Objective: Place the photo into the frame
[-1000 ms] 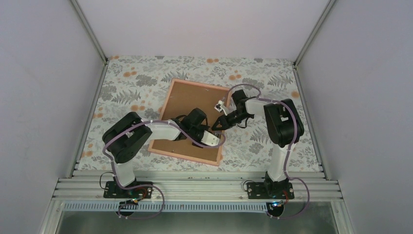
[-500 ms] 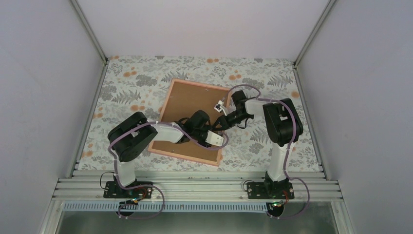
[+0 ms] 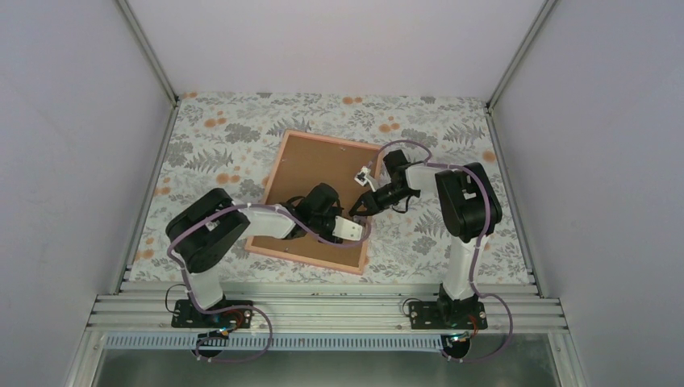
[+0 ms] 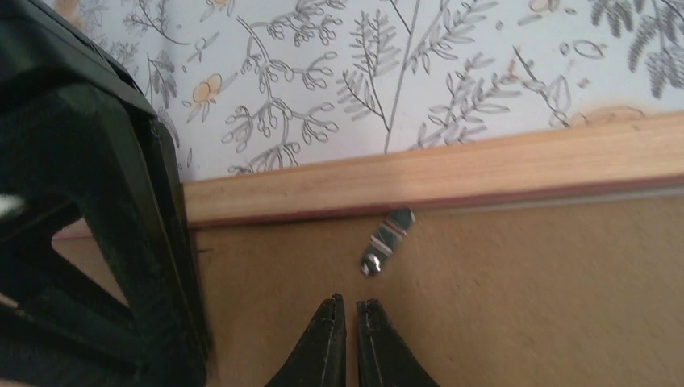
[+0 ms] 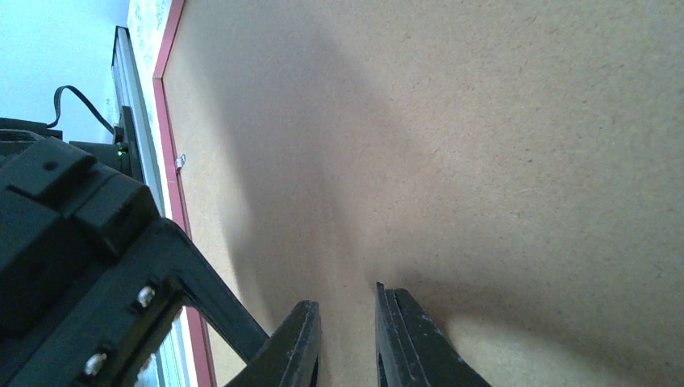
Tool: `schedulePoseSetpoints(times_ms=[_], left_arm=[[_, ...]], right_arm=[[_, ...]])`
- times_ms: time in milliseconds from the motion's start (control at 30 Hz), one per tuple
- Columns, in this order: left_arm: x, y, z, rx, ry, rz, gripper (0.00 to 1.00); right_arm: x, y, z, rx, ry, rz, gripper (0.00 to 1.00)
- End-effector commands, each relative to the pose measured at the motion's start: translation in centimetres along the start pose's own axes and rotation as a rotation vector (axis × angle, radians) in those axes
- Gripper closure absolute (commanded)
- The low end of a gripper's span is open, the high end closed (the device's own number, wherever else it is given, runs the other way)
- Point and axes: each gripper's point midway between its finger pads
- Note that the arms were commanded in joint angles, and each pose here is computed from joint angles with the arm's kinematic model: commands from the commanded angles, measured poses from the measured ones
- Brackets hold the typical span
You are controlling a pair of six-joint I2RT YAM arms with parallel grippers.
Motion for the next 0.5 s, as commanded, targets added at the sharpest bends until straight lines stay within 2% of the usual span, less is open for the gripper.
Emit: schedulePoseSetpoints(times_ms=[0,233,467], left_arm=[[1.3,-0.7,-1.9,-0.080,-0.052,0.018,0.93],[-0.1,-0.9,-3.1,-0.091,-0.089,0.037,0.91],[-2.5,-1.9,-1.7,-0.052,-0.008,0.097,0.91]], right_arm=[[-1.3,-3.8,-2.0,-0.054,-0.092,0.126,0.80],[-1.4,-4.0,-2.2,-0.064,-0.087,0.131,0.80],[-1.5,-4.4,-2.3,-0.073,-0.090,0.139,0.81]])
Point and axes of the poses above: each gripper's point midway between its finger pads, its own x axis back along the fingers, its own z axis along the line the jaws close on, y = z × x, and after that the axes turned 14 degrees about x, right-handed
